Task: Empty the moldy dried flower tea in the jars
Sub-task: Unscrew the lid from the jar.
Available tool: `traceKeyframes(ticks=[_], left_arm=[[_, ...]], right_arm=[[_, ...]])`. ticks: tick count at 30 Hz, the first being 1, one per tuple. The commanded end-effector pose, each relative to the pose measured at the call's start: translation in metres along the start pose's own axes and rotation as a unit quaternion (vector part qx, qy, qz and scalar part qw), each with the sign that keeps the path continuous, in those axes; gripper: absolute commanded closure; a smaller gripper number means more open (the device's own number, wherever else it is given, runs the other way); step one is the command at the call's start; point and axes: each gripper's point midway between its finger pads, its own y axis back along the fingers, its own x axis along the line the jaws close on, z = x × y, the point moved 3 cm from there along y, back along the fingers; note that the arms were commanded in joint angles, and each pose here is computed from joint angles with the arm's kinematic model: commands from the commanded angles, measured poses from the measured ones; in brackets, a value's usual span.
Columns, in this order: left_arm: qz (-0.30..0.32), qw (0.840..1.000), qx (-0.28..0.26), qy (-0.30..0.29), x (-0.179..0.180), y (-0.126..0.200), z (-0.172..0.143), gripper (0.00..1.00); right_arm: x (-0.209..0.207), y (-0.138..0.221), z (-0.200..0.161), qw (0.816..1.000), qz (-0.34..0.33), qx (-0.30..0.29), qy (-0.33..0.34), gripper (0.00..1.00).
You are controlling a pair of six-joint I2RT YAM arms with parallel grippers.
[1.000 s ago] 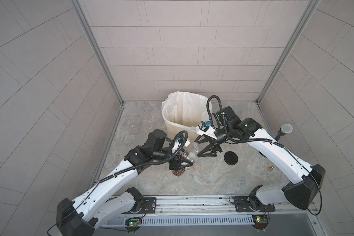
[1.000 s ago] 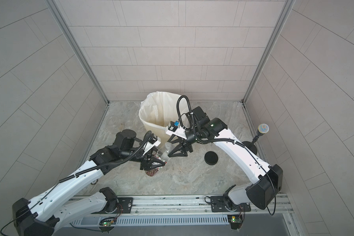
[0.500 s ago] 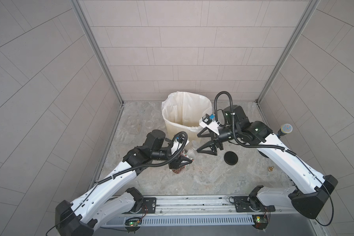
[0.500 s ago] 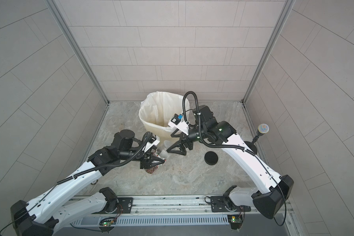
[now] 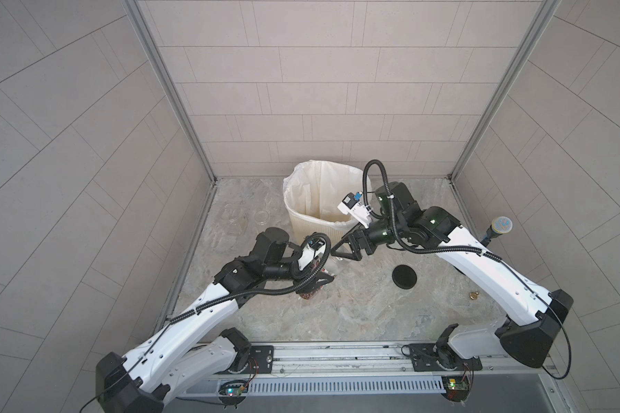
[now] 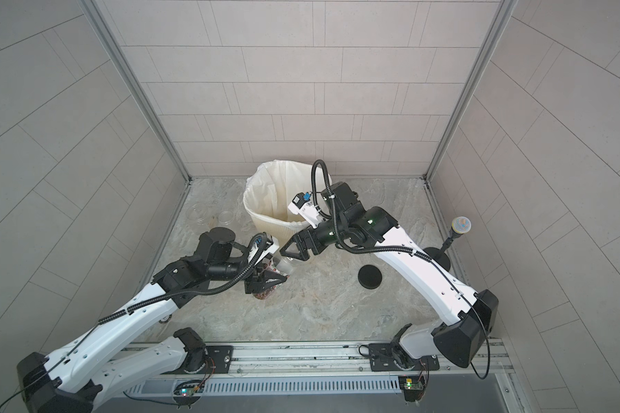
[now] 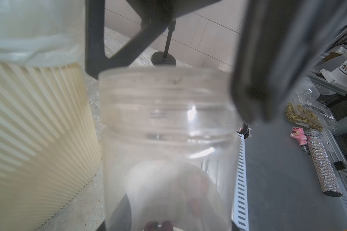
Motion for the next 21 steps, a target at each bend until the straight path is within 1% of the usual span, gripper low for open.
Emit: traceKeyframes(ticks=[1, 3, 6, 10, 13, 15, 17, 21], left_arm=[[0.004, 1.0, -0.017, -0.015, 0.0, 0.003, 0.003, 0.6], [0.003, 1.0, -0.022, -0.016, -0.002, 0.004, 0.005, 0.6], [0.0, 1.0, -0.024, -0.017, -0.003, 0.005, 0.006, 0.6], [-0.013, 1.0, -0.021, -0.011, -0.006, 0.004, 0.005, 0.6], [-0.036, 0.999, -0.024, -0.002, -0.013, 0.005, 0.009, 0.6], [-0.061, 0.998, -0.023, 0.007, -0.019, 0.006, 0.014, 0.6], [-0.081, 0.996, -0.023, 0.016, -0.024, 0.007, 0.017, 0.6], [-0.097, 0.995, -0.027, 0.02, -0.03, 0.009, 0.02, 0.61]], right_arm=[[0.002, -0.002, -0.005, 1.0, 0.002, 0.019, -0.018, 0.11], [0.001, -0.002, -0.008, 1.0, -0.002, 0.028, -0.013, 0.14], [0.003, 0.0, -0.009, 0.999, 0.003, 0.034, -0.004, 0.22], [0.013, 0.001, -0.009, 0.998, 0.041, 0.034, 0.023, 0.31], [0.021, -0.001, -0.015, 0.993, 0.085, 0.041, 0.072, 0.36], [0.022, -0.002, -0.02, 0.987, 0.105, 0.042, 0.118, 0.41], [0.025, -0.001, -0.026, 0.977, 0.129, 0.038, 0.165, 0.45], [0.028, 0.001, -0.03, 0.95, 0.154, 0.003, 0.272, 0.48]])
